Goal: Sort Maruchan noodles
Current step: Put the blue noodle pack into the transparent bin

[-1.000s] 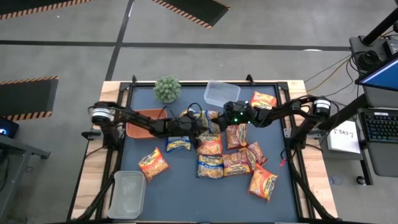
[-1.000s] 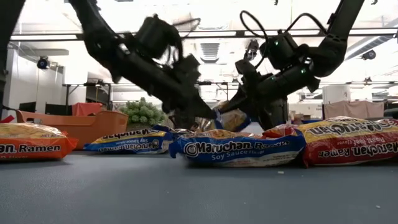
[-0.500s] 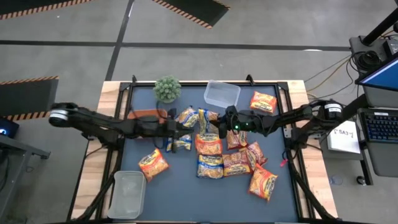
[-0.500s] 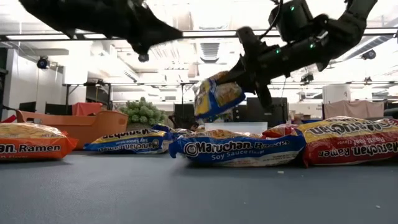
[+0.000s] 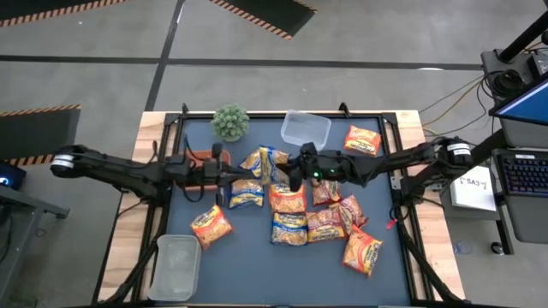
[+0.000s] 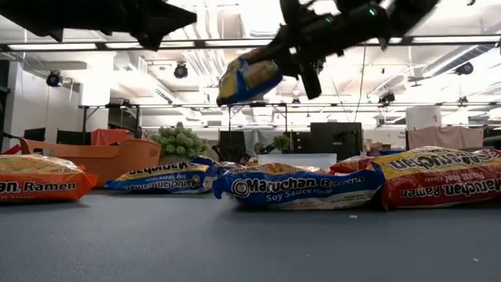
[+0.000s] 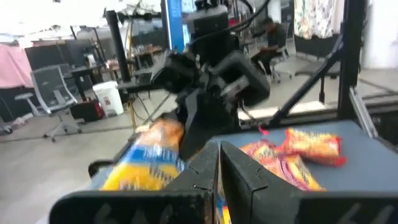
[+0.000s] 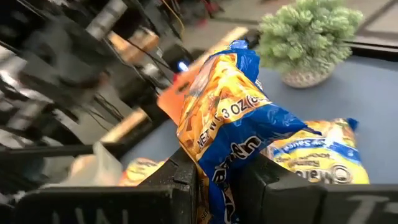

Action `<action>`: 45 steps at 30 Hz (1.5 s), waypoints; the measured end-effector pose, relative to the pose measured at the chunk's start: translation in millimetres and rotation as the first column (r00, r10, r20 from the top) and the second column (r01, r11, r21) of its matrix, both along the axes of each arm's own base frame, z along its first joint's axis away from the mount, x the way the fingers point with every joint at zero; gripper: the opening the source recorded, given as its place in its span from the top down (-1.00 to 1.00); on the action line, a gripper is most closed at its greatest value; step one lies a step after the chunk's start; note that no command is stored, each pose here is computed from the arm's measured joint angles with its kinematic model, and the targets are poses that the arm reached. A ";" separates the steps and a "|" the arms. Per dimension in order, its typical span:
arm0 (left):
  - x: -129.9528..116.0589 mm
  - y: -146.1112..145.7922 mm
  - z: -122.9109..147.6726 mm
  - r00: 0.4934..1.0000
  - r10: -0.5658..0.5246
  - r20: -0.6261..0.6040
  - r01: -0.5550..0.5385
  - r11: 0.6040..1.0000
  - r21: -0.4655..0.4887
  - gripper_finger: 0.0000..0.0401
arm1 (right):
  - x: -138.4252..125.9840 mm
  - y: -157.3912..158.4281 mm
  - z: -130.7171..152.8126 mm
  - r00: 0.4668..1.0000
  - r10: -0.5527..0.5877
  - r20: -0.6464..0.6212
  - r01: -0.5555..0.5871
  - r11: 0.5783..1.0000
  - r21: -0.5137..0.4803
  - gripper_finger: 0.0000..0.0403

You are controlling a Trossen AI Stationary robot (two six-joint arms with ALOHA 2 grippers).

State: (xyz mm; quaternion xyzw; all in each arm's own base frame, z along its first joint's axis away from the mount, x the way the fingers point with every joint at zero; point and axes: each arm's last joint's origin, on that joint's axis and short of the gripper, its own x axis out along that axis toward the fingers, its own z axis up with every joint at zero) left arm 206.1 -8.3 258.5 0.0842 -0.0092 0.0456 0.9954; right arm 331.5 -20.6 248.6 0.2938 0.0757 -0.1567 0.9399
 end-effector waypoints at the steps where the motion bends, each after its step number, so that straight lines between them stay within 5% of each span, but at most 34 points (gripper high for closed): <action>1: -1.8 0.1 1.3 1.000 0.000 0.002 0.000 1.000 0.000 1.00 | 2.8 -3.3 6.7 0.999 -0.009 -0.038 0.009 1.000 0.001 0.71; 12: -16.2 2.9 3.4 0.997 0.067 -0.047 -0.064 0.997 0.052 1.00 | 13.1 -54.8 69.6 0.923 -0.214 -0.319 0.210 0.977 -0.048 0.71; 22: -18.8 4.5 -0.7 0.988 0.116 -0.100 -0.109 0.992 0.070 1.00 | 0.3 -121.6 55.8 0.824 -0.407 -0.395 0.427 0.903 -0.040 0.71; 32: -18.5 4.9 -1.2 0.985 0.134 -0.106 -0.125 0.988 0.089 1.00 | -16.0 -174.8 72.7 0.858 -0.322 -0.400 0.405 0.904 0.140 0.71; 45: -18.5 4.9 -1.6 0.985 0.134 -0.110 -0.125 0.988 0.088 1.00 | -58.3 -204.8 58.8 0.618 -0.216 -0.756 0.580 0.774 0.253 0.71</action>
